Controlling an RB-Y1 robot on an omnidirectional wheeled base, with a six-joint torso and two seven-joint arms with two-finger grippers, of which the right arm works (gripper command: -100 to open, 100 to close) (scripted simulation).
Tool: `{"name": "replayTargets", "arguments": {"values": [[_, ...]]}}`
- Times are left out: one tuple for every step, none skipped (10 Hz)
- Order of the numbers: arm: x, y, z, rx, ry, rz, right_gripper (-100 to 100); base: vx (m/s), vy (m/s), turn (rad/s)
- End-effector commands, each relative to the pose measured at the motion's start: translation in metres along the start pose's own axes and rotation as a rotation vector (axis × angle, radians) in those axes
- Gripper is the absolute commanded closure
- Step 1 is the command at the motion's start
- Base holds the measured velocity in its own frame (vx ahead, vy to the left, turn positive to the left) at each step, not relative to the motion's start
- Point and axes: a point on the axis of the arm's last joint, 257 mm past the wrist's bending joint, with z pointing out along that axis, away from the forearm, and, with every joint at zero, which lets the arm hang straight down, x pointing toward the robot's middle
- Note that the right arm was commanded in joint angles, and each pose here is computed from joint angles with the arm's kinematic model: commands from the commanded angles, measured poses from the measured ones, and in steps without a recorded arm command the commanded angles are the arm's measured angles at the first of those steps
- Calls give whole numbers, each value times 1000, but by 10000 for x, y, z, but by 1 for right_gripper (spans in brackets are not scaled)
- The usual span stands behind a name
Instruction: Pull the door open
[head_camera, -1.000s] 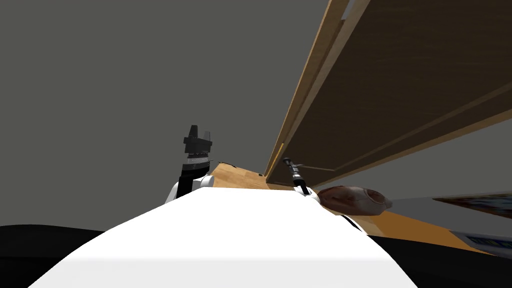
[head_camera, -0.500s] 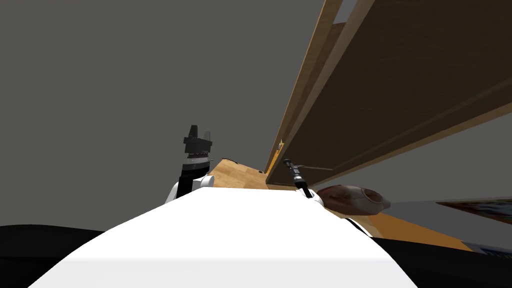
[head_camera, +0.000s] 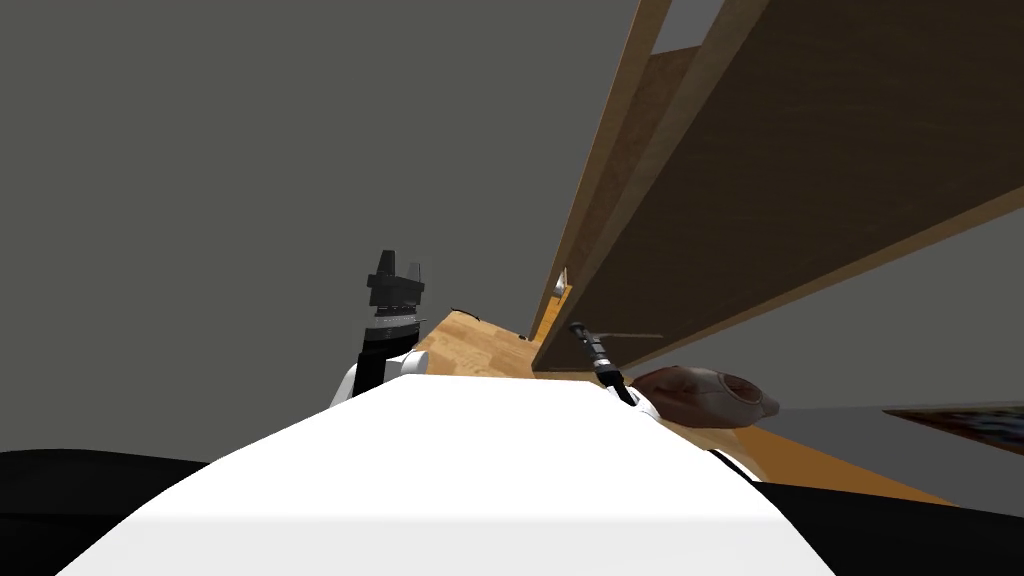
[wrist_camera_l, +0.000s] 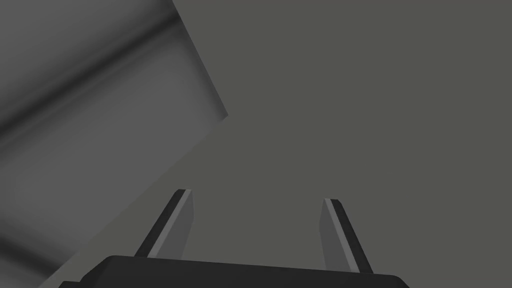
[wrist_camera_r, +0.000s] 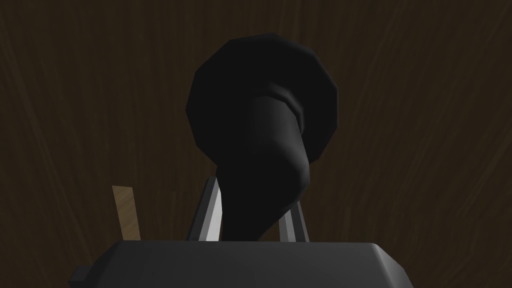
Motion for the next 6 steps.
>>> {"name": "replayTargets", "arguments": {"values": [[15, 18, -72, -8, 24, 1, 100, -217, -85, 93], [16, 21, -116, -9, 35, 1, 100, -186, -85, 94], [20, 6, -83, -3, 27, 2, 100, -77, -35, 17], [16, -14, -178, -2, 39, 4, 100, -141, -63, 175], [5, -13, -220, -4, 44, 4, 100, -213, -113, 247], [-8, -12, -268, -5, 51, 3, 100, -227, -79, 207]]}}
